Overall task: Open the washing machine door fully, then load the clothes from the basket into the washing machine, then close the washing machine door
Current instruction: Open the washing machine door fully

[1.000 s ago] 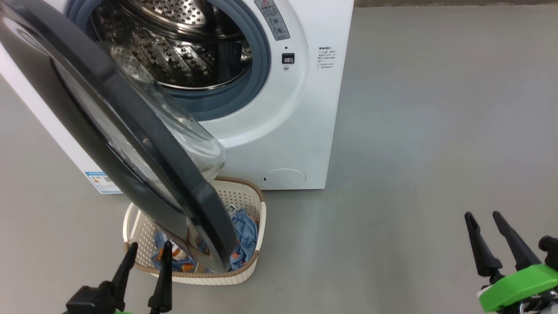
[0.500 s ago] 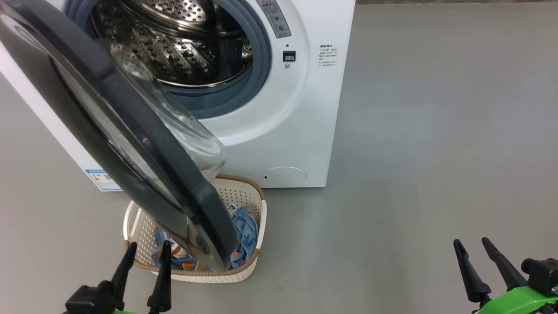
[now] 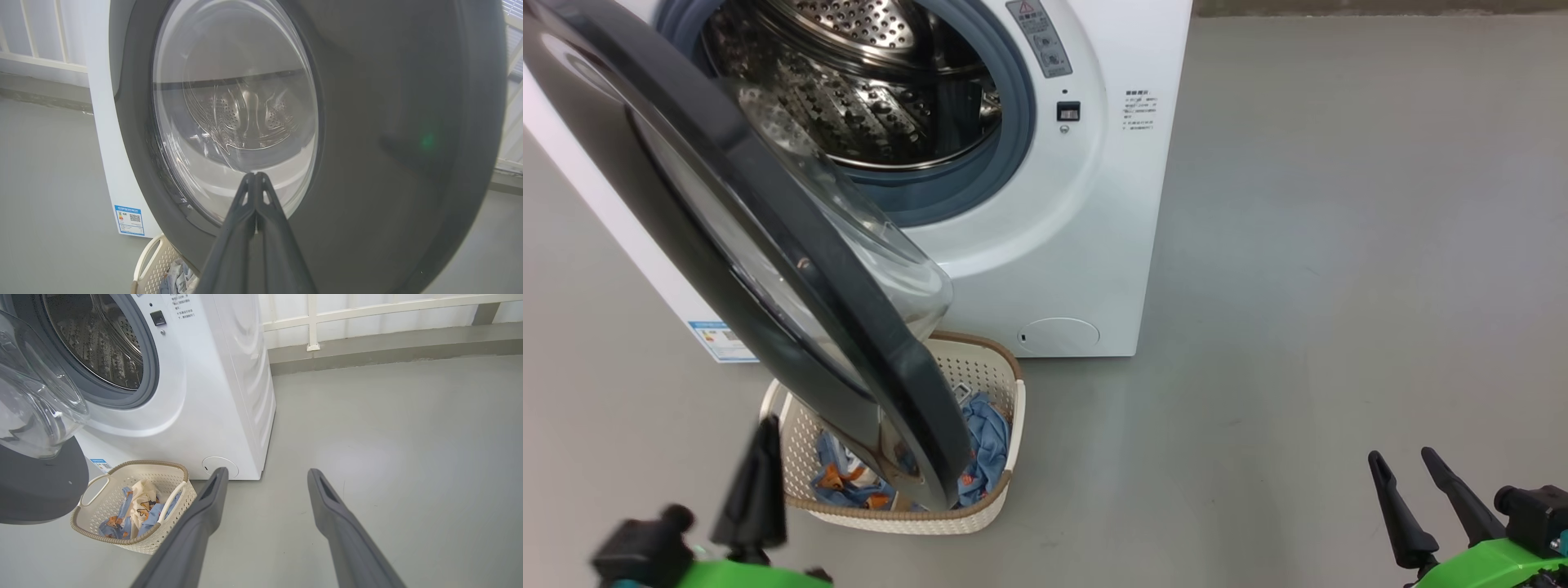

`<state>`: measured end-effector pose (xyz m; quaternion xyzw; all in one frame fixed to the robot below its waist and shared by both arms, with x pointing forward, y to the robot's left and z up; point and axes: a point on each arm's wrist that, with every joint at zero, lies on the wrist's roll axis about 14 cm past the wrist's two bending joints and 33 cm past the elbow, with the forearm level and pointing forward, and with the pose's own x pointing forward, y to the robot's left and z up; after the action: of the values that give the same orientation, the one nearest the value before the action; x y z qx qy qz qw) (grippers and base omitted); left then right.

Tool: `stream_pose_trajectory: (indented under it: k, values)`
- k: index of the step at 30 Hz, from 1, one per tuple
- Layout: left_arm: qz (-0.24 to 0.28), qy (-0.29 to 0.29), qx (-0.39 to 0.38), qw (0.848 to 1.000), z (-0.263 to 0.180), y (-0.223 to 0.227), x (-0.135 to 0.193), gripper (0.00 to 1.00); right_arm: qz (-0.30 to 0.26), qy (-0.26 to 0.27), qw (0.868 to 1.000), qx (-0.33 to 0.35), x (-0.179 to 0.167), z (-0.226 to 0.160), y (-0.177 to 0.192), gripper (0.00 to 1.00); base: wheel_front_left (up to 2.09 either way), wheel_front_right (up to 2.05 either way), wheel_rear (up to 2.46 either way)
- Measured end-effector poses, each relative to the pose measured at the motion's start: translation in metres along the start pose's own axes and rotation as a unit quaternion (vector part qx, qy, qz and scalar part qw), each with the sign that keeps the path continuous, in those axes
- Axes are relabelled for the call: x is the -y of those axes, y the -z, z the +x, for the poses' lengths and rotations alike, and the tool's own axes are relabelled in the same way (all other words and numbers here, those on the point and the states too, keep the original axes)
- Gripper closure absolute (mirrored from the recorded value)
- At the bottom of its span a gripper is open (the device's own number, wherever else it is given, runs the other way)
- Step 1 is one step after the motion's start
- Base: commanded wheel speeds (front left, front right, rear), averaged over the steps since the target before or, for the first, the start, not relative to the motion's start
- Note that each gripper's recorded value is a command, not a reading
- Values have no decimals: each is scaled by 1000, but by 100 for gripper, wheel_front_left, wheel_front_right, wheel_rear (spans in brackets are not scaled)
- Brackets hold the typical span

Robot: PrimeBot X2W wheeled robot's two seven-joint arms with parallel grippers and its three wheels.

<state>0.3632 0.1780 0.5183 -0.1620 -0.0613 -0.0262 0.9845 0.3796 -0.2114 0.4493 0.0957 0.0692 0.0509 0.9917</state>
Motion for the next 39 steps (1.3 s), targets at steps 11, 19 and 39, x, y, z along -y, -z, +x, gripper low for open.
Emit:
stream_pose_trajectory:
  k: [11, 19, 39]
  values:
    - [1, 64, 229, 971, 3, -145, 43, 100, -3, -4, 1000, -2, -2, 0, 2, 0, 0, 0, 0]
    - [-27, 198, 221, 955, -8, -138, 133, 100, -3, -1, 1000, 1, -1, -1, 0, 0, 0, 0, 0]
    - [-102, 212, -10, 972, 14, 3, 151, 100, 0, 1, 1000, -6, 0, -2, 6, 0, 0, 0, 0]
